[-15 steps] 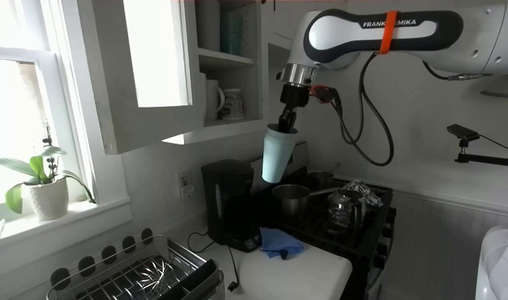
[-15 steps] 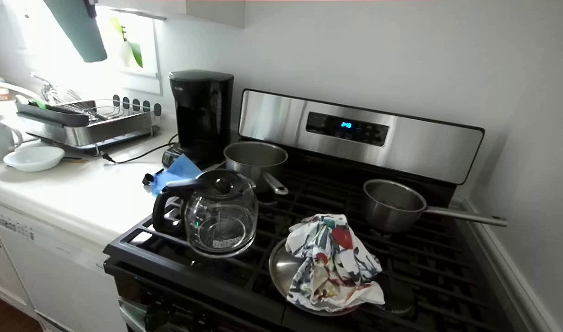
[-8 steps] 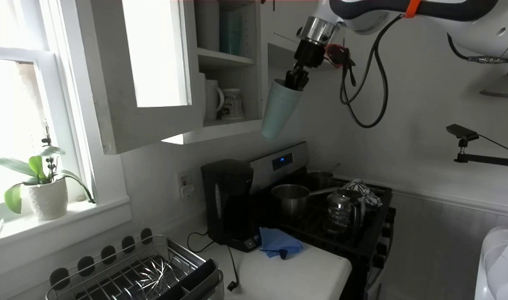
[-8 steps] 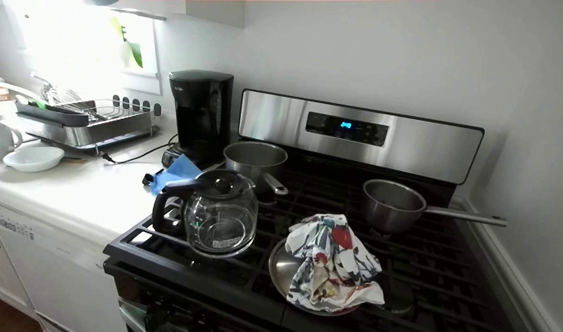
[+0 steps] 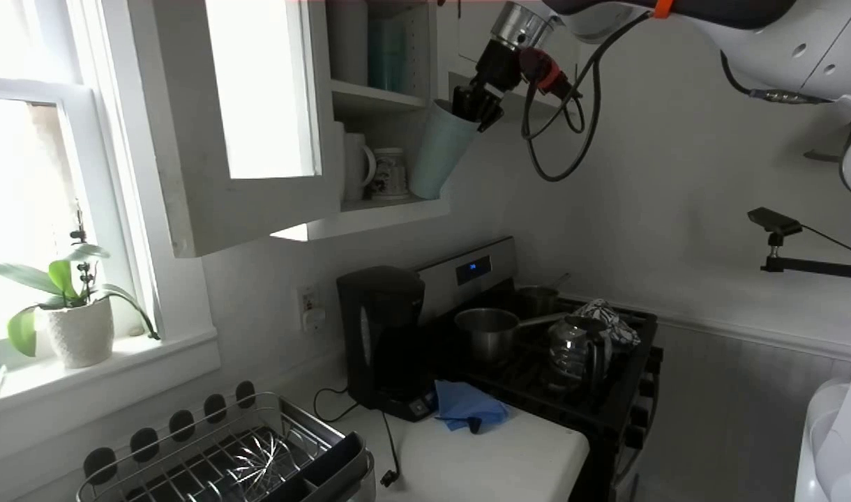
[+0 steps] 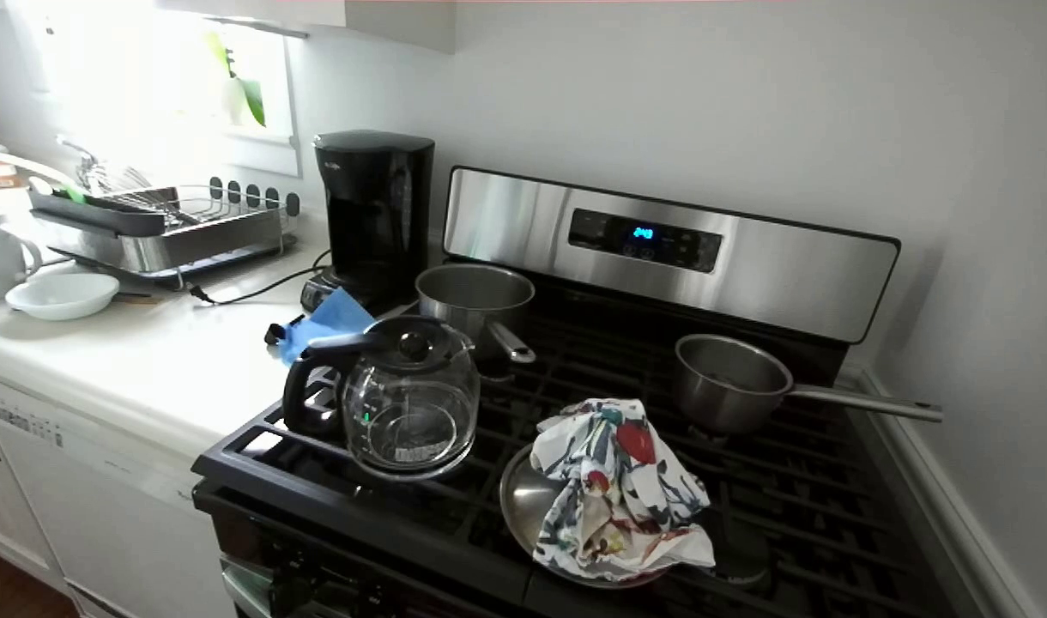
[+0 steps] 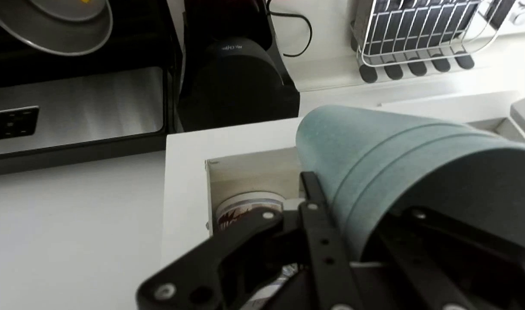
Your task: Stack all the blue cups on the kitchen counter together, pick up the stacked blue cups and put them on the bottom shelf of the top open cabinet
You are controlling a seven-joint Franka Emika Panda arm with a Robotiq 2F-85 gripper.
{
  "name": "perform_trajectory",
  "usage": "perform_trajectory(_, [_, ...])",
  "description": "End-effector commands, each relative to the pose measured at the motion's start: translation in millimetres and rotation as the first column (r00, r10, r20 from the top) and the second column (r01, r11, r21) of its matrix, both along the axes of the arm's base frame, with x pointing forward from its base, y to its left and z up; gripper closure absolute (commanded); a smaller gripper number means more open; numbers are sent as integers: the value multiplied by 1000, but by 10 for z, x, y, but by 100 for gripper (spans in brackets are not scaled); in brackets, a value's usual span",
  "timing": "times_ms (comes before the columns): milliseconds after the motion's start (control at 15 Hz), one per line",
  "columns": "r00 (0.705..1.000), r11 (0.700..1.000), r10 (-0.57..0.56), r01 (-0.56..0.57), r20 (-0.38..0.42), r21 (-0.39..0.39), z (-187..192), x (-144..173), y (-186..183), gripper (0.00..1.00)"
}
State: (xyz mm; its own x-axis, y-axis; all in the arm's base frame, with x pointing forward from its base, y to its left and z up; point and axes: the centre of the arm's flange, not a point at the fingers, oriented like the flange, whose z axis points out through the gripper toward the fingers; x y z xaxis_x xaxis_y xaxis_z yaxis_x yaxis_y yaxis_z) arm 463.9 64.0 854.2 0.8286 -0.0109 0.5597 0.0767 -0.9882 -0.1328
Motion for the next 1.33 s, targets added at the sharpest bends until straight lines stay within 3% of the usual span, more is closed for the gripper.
perform_trajectory(0, [997,996,-67,64,39,70,238,242,22,98])
perform_trajectory(400, [993,987,-107,102,39,123,205,483,55,98])
perform_trajectory(1267, [960,932,-237,268,-150,243,155,824,120,98])
